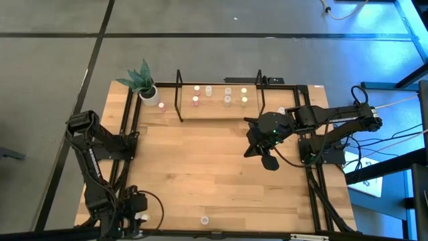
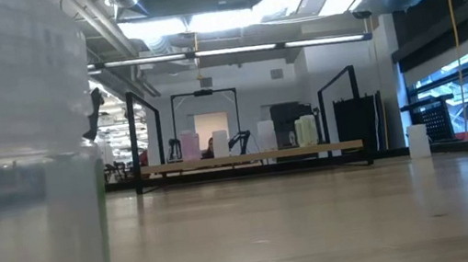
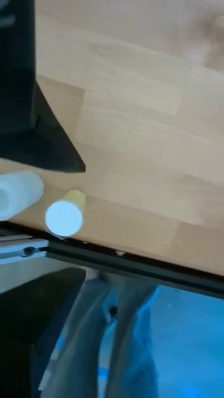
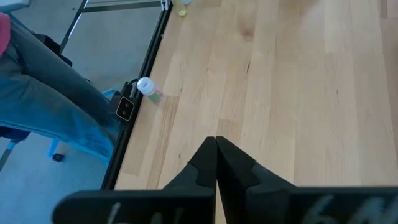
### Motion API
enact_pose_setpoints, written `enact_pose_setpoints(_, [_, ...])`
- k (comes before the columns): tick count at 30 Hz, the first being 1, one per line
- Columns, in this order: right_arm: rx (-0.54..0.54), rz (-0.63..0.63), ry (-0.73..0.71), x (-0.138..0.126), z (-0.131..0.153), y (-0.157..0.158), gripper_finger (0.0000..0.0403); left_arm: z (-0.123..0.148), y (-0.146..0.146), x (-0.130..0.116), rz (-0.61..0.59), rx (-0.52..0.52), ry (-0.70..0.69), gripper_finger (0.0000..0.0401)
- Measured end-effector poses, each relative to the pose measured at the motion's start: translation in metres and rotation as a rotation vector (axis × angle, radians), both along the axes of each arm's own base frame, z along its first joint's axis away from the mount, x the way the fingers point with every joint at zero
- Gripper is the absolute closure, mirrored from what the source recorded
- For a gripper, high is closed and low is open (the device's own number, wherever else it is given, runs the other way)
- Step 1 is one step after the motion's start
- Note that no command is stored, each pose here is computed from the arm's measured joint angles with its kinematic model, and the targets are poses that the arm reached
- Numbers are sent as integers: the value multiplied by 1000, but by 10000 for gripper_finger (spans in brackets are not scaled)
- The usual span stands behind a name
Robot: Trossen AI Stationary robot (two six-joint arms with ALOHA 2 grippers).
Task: Pick and place medicine bottles onto shelf by color
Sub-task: Put the yellow pill bottle on the shelf aligned with the other yellow pill bottles
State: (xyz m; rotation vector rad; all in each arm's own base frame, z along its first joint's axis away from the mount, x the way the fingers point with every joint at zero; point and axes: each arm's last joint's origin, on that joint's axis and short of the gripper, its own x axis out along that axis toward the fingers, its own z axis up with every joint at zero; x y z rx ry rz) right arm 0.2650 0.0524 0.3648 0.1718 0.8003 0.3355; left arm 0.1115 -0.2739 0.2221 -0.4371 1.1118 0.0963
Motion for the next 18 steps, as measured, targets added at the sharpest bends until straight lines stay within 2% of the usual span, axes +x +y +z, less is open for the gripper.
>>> enact_pose_setpoints(3, [0,-1,0,0,0,0,397,0,-1,-1,-28,-3,22,109])
enact_pose_setpoints(6, [1,-1,1,0,0,0,397,0,-1,-2,-40,-5,31,92])
enact_pose_setpoints(12, [1,-1,0,0,0,0,397,-4,-3,-4,-63,14,47,87])
enact_pose_setpoints(18, [0,0,0,0,0,0,397,-20,-9,-2,-67,69,67,87])
